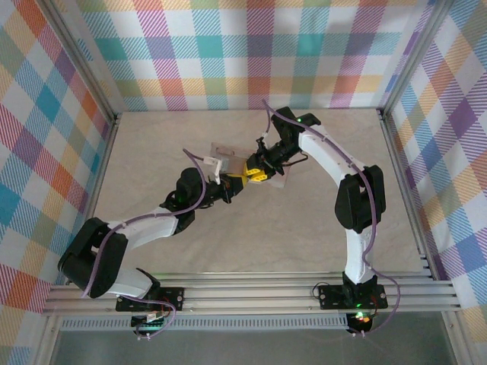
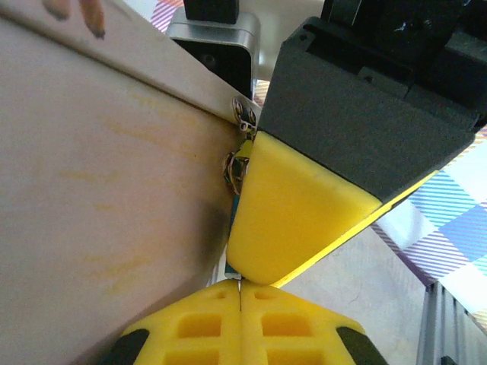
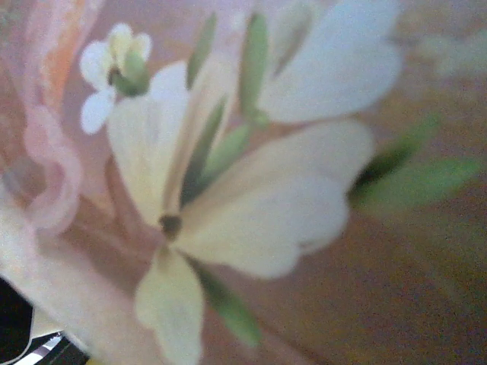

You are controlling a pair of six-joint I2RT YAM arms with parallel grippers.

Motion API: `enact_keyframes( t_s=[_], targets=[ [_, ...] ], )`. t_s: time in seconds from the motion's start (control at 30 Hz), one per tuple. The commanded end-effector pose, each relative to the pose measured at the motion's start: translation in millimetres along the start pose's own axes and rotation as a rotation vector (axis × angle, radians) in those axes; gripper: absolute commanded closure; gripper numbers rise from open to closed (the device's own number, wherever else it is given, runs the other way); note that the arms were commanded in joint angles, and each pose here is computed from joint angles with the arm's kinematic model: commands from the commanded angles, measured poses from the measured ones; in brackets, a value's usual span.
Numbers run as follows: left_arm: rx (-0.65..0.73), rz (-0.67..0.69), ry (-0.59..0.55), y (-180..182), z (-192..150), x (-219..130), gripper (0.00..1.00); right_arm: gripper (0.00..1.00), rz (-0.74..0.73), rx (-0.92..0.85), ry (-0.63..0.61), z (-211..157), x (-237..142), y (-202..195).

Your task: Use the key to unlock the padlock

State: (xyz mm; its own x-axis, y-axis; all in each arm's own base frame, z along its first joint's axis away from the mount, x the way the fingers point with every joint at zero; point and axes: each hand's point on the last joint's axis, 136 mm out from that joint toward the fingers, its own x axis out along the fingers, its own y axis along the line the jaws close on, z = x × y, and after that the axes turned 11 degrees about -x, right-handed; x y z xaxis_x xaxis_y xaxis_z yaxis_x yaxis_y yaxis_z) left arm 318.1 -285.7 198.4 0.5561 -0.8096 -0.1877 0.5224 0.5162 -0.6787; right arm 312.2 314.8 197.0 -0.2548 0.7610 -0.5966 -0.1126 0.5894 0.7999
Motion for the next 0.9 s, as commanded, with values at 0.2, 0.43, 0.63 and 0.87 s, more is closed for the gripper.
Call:
enact_keyframes(
  t_s=[0.2,0.43,0.63,0.87],
  targets=[
    [-0.052,-0.088,-0.084,-13,11,3,1.0,1.0,0.117,-0.029,0.02,-9,11,30],
    [-0.023,-0.064,-0.058,0,-19,5,1.0,0.87,0.135,0.017,-0.047,-1,24,15],
    [-0.014,-0.075,-0.06,7,-30,11,1.0,0.83,0.122,0.012,-0.023,-5,39,-1],
    [-0.016,-0.074,-0.05,15,-52,21,1.0,0.58,0.114,-0.024,-0.101,1,45,-14]
  ],
)
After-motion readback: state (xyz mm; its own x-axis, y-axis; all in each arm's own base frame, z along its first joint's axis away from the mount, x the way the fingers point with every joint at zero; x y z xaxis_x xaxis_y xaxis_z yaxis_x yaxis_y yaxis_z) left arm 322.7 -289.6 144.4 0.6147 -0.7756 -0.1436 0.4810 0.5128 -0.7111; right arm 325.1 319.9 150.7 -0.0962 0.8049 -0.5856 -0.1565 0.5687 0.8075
